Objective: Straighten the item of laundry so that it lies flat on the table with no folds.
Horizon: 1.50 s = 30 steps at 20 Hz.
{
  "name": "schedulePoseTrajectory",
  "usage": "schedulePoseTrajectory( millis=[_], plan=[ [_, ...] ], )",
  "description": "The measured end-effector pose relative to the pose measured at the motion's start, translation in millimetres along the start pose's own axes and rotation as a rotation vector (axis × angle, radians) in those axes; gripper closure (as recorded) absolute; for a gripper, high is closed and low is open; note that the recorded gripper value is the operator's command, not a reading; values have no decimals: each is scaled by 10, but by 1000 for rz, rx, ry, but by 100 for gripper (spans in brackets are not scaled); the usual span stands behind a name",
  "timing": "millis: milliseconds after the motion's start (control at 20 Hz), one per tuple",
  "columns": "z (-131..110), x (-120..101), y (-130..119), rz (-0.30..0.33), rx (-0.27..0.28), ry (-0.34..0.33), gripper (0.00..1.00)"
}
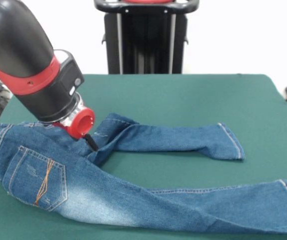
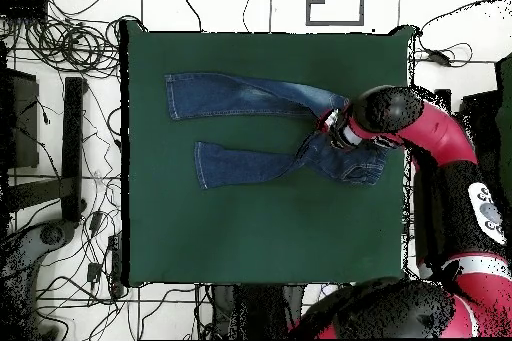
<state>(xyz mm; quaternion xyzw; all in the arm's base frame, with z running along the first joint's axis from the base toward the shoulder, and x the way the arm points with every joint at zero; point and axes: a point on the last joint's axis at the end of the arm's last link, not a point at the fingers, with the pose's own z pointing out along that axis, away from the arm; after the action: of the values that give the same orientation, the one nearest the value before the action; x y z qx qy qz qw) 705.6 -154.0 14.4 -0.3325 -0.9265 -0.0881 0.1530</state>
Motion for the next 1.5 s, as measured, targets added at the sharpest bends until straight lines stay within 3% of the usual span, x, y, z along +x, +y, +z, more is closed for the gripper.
schedulePoseTrajectory(
  millis=[500,1150,1500],
  plan=[
    [-211,-28,16,-2,-3,-32,0],
    [-163,-26,9,-3,0,-29,0],
    [-115,-69,-15,-9,3,-61,0]
  ],
)
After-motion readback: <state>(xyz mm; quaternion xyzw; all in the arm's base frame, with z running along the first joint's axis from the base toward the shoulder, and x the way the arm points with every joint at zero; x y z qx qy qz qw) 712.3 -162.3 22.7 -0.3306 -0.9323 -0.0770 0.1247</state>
